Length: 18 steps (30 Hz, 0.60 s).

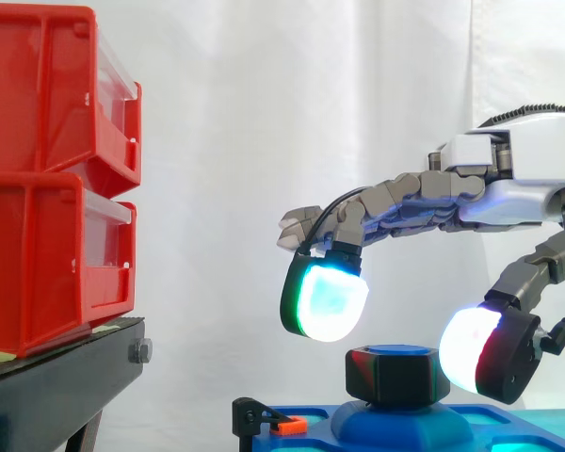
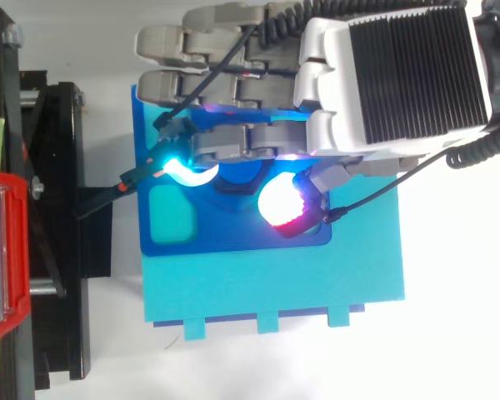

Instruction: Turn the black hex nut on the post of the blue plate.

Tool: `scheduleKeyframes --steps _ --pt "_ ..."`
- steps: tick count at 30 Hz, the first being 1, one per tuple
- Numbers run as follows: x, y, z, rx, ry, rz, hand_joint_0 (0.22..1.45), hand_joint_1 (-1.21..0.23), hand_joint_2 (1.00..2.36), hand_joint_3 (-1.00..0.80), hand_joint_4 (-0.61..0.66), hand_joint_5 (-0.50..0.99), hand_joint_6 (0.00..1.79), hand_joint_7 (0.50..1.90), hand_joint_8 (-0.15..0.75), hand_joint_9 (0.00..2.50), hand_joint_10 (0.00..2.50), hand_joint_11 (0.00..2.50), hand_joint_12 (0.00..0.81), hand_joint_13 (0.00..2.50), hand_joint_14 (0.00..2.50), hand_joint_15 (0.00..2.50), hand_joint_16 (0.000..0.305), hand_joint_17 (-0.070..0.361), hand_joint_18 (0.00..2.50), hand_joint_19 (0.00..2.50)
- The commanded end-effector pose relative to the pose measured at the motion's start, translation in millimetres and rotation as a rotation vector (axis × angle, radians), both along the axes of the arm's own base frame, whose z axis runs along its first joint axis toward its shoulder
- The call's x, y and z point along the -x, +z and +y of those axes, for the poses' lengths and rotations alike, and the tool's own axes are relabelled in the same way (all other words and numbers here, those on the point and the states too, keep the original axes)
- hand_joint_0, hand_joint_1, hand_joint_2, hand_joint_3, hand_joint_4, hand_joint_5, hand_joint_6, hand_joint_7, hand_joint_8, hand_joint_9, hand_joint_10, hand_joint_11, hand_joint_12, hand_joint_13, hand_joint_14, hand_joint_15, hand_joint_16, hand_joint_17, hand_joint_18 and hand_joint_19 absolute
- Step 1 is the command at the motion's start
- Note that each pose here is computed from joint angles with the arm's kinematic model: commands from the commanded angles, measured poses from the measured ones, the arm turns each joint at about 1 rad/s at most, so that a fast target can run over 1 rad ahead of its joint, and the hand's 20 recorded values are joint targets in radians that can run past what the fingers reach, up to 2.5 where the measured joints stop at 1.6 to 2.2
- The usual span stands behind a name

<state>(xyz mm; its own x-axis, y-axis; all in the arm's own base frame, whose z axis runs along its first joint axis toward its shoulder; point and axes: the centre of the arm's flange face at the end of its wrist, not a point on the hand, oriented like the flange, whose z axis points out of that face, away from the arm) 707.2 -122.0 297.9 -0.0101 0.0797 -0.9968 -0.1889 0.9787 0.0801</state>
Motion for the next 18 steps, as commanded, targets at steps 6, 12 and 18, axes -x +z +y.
scheduleKeyframes --steps 6,12,18 --pt "0.4 -2.0 0.0 0.000 0.000 0.005 0.56 -0.85 1.00 -0.50 0.15 -0.25 0.50 0.87 0.095 0.13 0.00 0.17 0.269 0.08 0.00 0.00 0.037 0.084 0.15 0.18" --pt "1.1 -1.1 -2.2 0.000 -0.003 0.005 0.63 -0.84 1.00 -0.50 0.15 -0.25 0.50 0.87 0.087 0.14 0.00 0.17 0.259 0.08 0.00 0.00 0.036 0.081 0.17 0.18" --pt "0.6 -0.6 -2.2 0.000 -0.003 0.001 0.65 -0.85 1.00 -0.50 0.15 -0.25 0.50 0.87 0.082 0.14 0.00 0.17 0.257 0.09 0.00 0.00 0.036 0.080 0.18 0.16"
